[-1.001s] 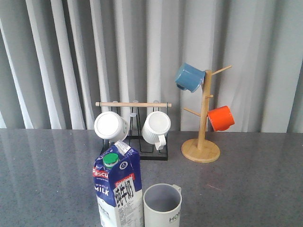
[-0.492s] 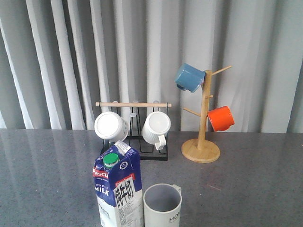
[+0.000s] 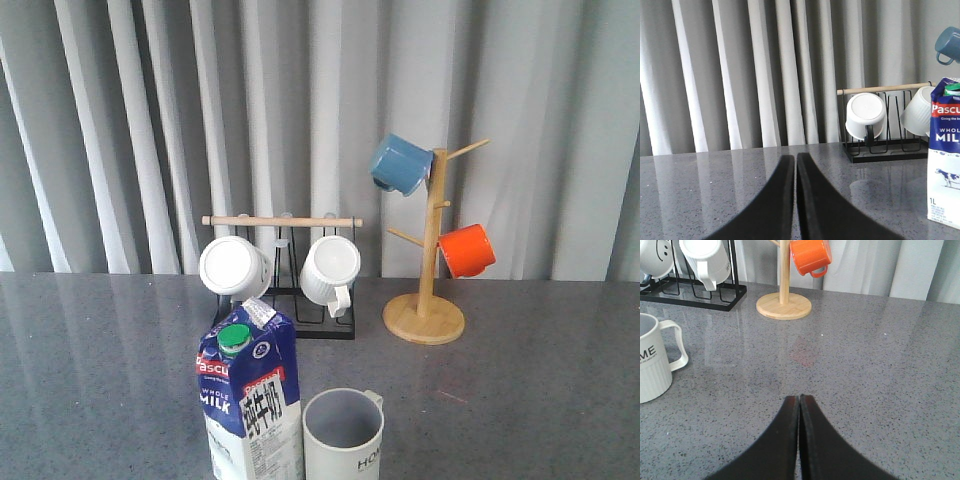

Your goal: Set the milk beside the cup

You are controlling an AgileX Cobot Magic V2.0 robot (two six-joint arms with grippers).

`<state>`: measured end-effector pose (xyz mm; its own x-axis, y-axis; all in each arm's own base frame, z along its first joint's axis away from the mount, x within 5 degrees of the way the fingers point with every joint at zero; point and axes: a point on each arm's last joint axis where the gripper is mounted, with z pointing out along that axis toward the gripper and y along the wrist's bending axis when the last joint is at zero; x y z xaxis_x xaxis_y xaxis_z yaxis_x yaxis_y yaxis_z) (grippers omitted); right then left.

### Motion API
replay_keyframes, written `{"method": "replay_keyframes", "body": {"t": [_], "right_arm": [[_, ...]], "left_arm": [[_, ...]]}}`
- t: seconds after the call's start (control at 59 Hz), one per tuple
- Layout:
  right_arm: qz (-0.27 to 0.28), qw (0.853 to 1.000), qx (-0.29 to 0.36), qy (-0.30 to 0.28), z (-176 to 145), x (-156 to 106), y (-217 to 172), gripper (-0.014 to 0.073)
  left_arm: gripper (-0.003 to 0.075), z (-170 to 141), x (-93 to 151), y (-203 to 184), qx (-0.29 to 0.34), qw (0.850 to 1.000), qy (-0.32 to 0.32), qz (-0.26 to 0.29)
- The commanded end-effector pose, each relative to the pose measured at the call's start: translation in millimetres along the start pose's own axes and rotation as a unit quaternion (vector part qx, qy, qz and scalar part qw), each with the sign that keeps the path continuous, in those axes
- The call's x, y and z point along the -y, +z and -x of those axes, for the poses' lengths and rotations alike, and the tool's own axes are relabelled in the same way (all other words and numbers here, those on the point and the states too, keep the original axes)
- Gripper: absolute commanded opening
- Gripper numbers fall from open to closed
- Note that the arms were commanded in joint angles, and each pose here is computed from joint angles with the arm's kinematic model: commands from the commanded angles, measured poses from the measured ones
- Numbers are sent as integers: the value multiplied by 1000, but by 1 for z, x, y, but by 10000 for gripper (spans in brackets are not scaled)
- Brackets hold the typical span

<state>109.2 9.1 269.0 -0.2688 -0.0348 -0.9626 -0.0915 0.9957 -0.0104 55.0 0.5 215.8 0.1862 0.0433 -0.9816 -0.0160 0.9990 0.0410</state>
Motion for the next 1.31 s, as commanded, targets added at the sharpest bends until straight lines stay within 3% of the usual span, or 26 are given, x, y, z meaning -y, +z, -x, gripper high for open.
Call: {"method": "replay_keyframes", "body": {"t": [0.0, 0.204, 0.356, 0.492, 1.001, 1.289], "right_arm": [[-10, 998, 54, -9, 15, 2, -7, -4], [-37, 994, 94, -29, 11, 5, -32, -4], [-86, 983, 160, 18, -33, 11, -35, -4], [-84, 972, 215, 43, -70, 9, -34, -4], [-84, 987, 132, 27, -87, 8, -32, -4], [-88, 987, 135, -5, -86, 8, -32, -4]], "left_arm": [[-6, 17, -1, -2, 58, 998, -6, 4], [-6, 17, -1, -2, 58, 998, -6, 4], [-6, 17, -1, -2, 58, 998, -6, 4], [-6, 17, -1, -2, 58, 998, -6, 4], [-6, 17, -1, -2, 58, 998, -6, 4], [-6, 17, -1, -2, 58, 998, -6, 4]]}}
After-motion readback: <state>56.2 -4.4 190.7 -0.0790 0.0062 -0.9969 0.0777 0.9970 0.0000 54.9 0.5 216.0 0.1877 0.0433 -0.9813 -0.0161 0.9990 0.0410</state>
